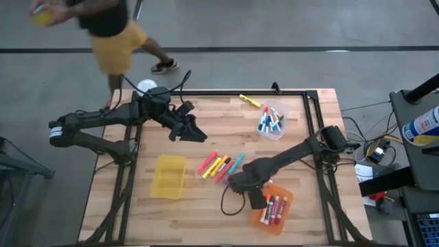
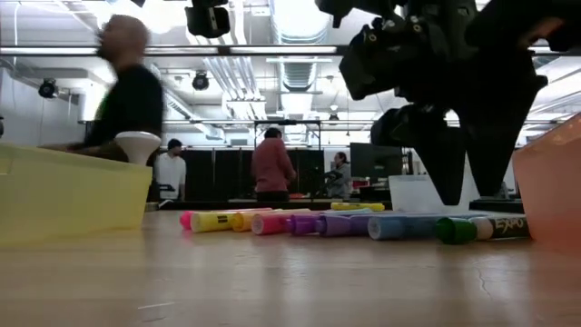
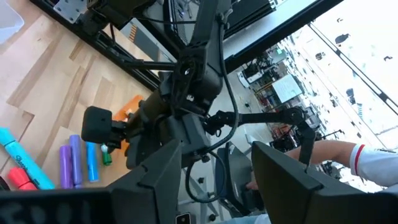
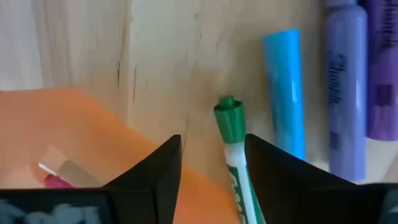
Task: Pick & Place Markers
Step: Put the green marker pen into the orange bin
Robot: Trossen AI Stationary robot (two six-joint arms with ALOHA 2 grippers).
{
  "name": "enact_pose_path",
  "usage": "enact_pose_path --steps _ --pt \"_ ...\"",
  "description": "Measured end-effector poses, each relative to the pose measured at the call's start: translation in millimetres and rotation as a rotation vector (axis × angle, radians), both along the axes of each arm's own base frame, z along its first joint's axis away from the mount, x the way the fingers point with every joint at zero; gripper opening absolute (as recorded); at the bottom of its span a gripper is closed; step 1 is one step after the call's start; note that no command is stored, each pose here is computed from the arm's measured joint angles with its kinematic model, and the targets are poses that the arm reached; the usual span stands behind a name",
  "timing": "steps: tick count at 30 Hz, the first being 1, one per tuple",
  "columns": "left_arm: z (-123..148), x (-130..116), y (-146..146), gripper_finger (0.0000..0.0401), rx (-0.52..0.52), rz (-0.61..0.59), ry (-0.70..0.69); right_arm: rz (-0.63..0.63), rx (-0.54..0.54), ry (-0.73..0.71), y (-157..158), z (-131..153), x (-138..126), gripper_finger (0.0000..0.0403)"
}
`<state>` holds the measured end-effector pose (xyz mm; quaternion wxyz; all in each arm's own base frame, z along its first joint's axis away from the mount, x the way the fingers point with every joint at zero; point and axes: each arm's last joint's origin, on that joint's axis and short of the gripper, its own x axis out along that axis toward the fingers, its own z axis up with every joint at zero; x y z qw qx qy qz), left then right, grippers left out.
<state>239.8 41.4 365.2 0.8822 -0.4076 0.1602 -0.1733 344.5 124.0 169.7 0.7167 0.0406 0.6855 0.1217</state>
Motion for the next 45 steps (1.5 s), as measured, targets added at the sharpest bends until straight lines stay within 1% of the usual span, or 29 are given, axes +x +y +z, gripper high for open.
enact_pose_path --steps 5,12,17,20,25,26,29,32,36,42,45 --pt "0 0 0 0.0188 0.000 0.000 0.000 -0.007 -0.021 -0.018 -2 -11 -3 0.0151" --pt "0 0 0 0.0188 -0.004 0.001 0.002 0.002 -0.047 0.019 -6 -28 -13 0.0144" --pt "0 0 0 0.0188 -0.004 0.001 0.002 0.015 -0.079 0.003 -8 -31 -15 0.0136" --pt "0 0 0 0.0188 -0.005 0.001 0.002 0.038 -0.085 -0.009 -8 -32 -15 0.0117" --pt "0 0 0 0.0188 -0.005 0.001 0.002 0.035 -0.094 -0.013 -10 -32 -14 0.0058" --pt "0 0 0 0.0188 -0.006 0.001 0.002 0.033 -0.094 -0.013 -10 -32 -14 0.0051" --pt "0 0 0 0.0188 -0.006 0.001 0.003 0.034 -0.094 -0.012 -12 -30 -12 0.0051" --pt "0 0 0 0.0188 -0.005 0.001 0.002 0.041 -0.107 -0.051 -11 -23 -4 0.0051" --pt "0 0 0 0.0188 -0.005 0.001 0.003 0.033 -0.130 -0.074 -13 -3 6 0.0051" --pt "0 0 0 0.0188 0.000 0.001 0.000 0.095 -0.143 -0.102 -8 31 17 0.0051" --pt "0 0 0 0.0188 -0.001 0.001 0.001 0.133 -0.154 -0.090 -4 49 16 0.0051"
